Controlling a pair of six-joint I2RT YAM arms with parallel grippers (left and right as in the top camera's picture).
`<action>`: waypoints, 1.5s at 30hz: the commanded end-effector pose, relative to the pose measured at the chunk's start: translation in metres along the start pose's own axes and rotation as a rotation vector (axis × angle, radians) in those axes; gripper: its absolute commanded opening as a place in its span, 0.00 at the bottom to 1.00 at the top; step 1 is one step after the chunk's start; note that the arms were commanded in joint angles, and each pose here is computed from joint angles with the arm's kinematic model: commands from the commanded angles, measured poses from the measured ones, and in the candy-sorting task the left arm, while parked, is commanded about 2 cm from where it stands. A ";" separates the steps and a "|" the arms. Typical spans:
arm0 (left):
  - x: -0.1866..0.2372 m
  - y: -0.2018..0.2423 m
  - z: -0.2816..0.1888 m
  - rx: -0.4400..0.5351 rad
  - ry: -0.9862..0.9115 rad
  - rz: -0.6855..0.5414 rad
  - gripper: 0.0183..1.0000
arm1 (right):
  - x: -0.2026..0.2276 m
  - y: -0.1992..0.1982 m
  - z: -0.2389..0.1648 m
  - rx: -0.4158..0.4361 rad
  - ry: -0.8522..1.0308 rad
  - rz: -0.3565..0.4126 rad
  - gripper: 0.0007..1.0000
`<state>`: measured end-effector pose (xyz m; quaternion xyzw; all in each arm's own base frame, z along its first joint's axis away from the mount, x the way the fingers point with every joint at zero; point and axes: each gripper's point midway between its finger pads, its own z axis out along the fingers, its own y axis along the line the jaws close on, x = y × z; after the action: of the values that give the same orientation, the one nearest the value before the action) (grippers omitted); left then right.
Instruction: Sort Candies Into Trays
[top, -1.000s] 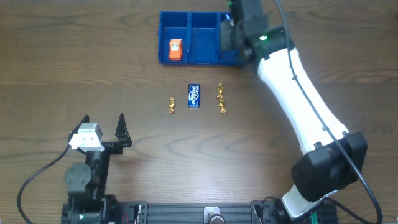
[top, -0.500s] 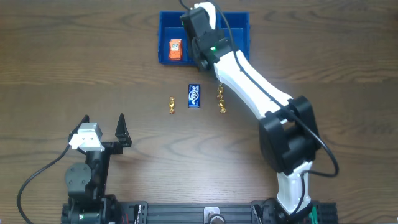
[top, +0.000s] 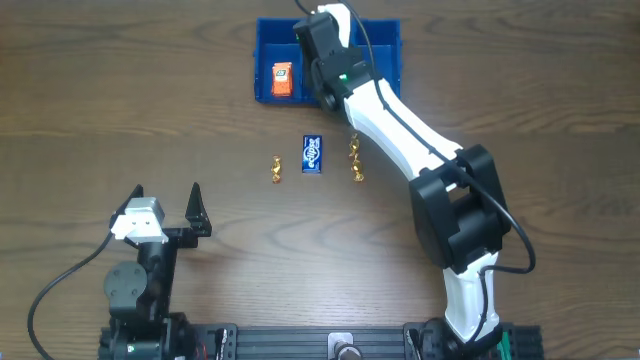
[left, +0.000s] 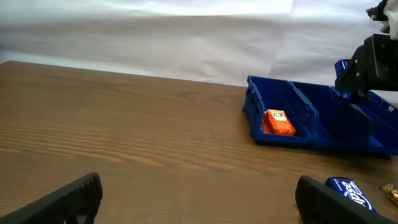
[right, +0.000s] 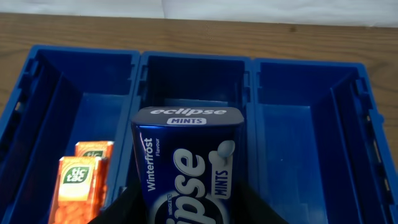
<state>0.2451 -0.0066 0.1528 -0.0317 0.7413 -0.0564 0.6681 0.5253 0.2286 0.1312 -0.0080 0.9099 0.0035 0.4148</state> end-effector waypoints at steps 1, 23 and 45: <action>0.016 0.003 0.000 -0.012 0.053 -0.008 1.00 | -0.005 -0.003 0.006 0.018 -0.023 0.029 0.23; 0.016 0.003 0.000 -0.012 0.052 -0.008 1.00 | 0.066 0.034 -0.089 -0.018 0.282 0.037 1.00; 0.016 0.003 0.000 -0.012 0.053 -0.008 1.00 | 0.201 0.037 -0.028 0.046 0.617 0.008 0.99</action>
<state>0.2451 -0.0065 0.1529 -0.0319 0.7412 -0.0562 0.6681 0.3701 0.2717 0.0044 -0.0164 0.9916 -0.0145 0.1272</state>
